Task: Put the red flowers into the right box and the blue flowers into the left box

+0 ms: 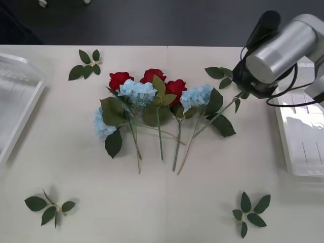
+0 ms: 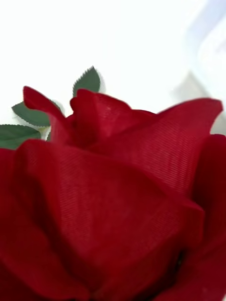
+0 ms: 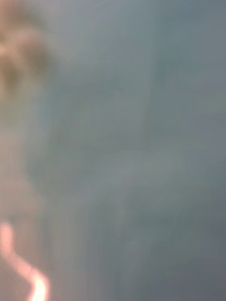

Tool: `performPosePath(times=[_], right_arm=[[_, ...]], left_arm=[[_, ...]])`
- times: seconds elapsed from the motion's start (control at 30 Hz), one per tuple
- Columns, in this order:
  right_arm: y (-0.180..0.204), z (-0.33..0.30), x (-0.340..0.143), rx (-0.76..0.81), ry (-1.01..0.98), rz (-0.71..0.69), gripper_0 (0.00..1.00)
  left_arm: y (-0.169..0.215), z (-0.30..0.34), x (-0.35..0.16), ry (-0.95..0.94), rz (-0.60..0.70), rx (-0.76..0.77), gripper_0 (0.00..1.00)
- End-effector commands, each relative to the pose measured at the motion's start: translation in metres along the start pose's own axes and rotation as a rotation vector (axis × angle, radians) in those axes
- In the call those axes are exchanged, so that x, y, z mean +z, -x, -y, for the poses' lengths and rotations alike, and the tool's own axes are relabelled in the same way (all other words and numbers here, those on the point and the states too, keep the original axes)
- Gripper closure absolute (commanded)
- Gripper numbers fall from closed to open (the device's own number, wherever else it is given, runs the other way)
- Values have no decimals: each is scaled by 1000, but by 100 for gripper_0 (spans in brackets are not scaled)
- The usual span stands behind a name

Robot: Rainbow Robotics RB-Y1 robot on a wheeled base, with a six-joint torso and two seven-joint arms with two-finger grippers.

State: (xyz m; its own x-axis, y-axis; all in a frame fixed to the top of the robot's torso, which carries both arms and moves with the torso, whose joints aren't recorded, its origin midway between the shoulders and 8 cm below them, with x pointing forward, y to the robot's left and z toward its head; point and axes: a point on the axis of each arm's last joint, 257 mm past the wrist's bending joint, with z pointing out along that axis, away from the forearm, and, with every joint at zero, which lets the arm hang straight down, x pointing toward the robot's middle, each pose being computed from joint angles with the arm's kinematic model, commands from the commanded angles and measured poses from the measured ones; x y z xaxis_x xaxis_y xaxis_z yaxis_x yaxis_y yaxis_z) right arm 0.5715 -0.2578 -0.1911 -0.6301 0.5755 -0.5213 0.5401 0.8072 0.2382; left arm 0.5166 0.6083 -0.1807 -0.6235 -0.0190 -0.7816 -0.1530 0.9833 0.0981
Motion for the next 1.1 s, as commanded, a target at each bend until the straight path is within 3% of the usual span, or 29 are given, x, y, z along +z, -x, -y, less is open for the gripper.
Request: performPosePath(times=[0.03, 0.23, 0.27, 0.33, 0.37, 0.4, 0.77, 1.1], right_arm=[[44, 8, -36, -182, 40, 73, 100], [78, 23, -60, -316, 76, 134, 100], [89, 29, -67, -341, 74, 155, 100], [103, 39, -76, -386, 61, 185, 100], [109, 44, -78, -404, 53, 194, 100], [117, 53, -81, -425, 38, 208, 100], [168, 160, -69, -572, -115, 338, 100], [189, 234, -57, -693, -198, 438, 100]], left_arm=[[21, -16, -9, 38, 38, 85, 100], [18, -14, -7, 33, 30, 84, 98], [17, -13, -6, 29, 29, 83, 82], [18, -9, -6, 17, 32, 80, 26], [19, -6, -5, 10, 35, 80, 10], [18, -4, -4, 3, 34, 78, 0], [17, 52, -10, -171, 7, 41, 0], [32, 148, -40, -370, -73, -198, 0]])
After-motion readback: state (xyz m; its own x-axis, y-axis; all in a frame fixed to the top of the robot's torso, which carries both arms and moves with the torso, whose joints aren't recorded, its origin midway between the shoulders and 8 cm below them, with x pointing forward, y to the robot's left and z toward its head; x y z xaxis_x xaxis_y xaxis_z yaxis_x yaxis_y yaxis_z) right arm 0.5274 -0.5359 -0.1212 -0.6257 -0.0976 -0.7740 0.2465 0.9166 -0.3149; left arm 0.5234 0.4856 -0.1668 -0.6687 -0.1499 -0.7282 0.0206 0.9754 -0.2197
